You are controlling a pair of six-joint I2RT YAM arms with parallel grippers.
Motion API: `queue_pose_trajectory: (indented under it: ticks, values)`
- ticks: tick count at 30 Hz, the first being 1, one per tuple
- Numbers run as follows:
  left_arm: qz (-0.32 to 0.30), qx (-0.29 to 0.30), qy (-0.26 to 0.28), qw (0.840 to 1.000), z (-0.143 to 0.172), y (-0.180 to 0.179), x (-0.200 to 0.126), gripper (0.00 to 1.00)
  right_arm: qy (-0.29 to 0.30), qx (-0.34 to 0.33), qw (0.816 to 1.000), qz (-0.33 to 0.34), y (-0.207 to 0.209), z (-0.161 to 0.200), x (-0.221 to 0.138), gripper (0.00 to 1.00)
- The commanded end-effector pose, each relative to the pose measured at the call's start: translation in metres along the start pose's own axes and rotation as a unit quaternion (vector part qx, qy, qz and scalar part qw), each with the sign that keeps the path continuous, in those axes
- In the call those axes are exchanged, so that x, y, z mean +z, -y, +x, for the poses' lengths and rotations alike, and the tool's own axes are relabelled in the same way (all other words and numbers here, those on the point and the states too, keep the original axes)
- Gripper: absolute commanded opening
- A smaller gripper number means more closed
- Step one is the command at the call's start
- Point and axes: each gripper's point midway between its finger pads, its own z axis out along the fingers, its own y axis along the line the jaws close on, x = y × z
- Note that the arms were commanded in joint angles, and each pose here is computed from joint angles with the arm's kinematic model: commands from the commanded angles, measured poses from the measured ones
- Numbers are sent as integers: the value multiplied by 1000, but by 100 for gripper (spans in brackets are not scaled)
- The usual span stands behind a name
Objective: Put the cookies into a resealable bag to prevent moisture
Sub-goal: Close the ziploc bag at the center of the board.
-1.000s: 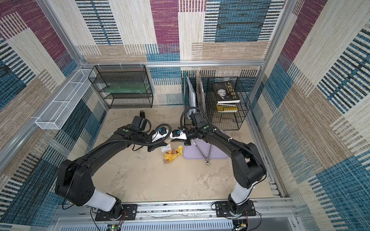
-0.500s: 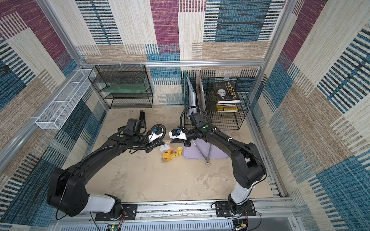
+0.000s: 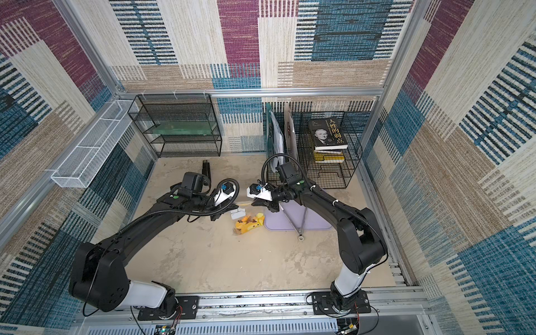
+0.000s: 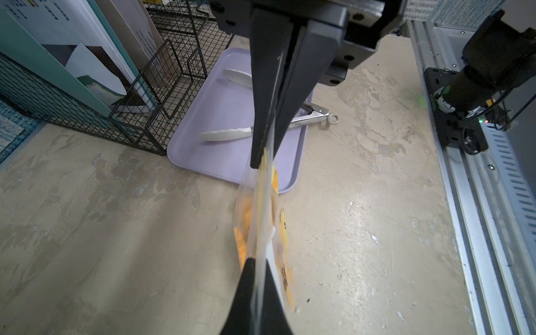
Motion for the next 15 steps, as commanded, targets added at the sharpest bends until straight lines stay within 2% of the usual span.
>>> queue_pose_trajectory:
  ticks: [1,2,3,4,5,6,7,8,15]
  values:
    - [-2,1,0,1000,0,-1,-4,0,-5,17,1000,16,5,2,-8,18]
    - [-1,1,1,1000,-1,-1,-4,0,-8,19,1000,18,5,4,-9,44]
    - [0,2,3,1000,-2,-1,-5,0,-12,22,999,21,5,6,-9,58]
    - [-1,3,3,1000,-3,-1,-5,0,-17,21,999,20,4,8,-10,58]
    - [-1,3,3,1000,-2,-1,-5,0,-23,23,999,20,4,10,-10,53]
    - [-2,3,2,1000,-2,-2,-5,0,-29,24,999,21,4,13,-10,39]
    - [-4,2,0,1000,0,-3,-4,0,-35,26,999,23,5,15,-12,5]
    - [-4,2,-2,1000,1,-3,-4,0,-40,30,998,26,6,18,-12,0]
    - [-9,4,-3,1000,0,-5,-5,0,-70,51,996,29,4,33,-17,0]
